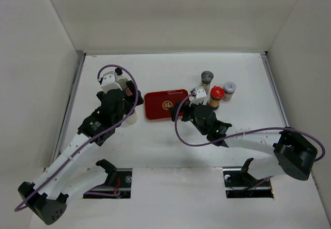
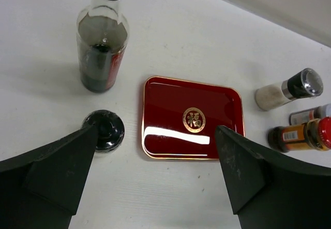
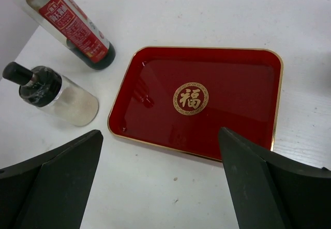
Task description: Organize the condiment bottles
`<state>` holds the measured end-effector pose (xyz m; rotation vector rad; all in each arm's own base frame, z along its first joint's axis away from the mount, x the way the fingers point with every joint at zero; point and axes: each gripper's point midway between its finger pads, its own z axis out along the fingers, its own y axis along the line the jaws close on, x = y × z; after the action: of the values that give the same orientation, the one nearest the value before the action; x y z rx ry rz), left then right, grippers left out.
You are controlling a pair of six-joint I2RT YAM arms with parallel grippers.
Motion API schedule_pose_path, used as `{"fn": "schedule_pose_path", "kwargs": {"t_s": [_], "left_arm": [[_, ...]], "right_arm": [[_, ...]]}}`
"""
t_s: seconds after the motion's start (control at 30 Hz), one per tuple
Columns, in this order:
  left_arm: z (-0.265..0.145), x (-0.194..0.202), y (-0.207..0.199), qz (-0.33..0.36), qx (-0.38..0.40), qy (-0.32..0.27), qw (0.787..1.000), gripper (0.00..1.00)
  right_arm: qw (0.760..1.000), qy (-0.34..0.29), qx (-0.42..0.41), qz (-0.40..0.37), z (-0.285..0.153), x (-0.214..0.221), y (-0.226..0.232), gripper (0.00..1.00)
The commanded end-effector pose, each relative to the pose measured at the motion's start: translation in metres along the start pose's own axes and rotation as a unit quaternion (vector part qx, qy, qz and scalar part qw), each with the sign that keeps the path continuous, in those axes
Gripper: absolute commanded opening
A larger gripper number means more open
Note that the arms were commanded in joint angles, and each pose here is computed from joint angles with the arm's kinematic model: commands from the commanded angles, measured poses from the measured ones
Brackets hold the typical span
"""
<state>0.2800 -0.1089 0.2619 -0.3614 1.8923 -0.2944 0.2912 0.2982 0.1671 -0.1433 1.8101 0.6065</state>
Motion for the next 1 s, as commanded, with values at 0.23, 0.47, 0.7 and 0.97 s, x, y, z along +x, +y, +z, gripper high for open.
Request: {"fn": "schedule_pose_path", "kwargs": {"t_s": [0.23, 0.47, 0.7, 0.97], "left_arm": [[0.008, -0.014, 0.003, -0.002, -0.014, -0.013, 1.000, 1.00], [0.000, -0.053, 0.022, 0.034, -0.073, -0.097, 0.992, 1.00], [-0.005, -0.099, 0.000, 0.019, -0.008, -0.162, 0.987, 0.28], [0.050, -0.105, 0.024, 0.058, -0.087, -0.134, 0.985, 0.53]], "right_arm": [[0.997, -0.072, -0.014, 0.025, -0.013, -0.038, 0.010, 1.00], [0.996, -0.073, -0.050, 0.028, -0.019, -0.038, 0.035, 1.00], [0.996, -0.047, -0.076, 0.007, -0.015, -0.030, 0.052, 0.09], [0.996, -0.039, -0.077, 0.000, -0.014, -0.022, 0.051, 0.13]]}}
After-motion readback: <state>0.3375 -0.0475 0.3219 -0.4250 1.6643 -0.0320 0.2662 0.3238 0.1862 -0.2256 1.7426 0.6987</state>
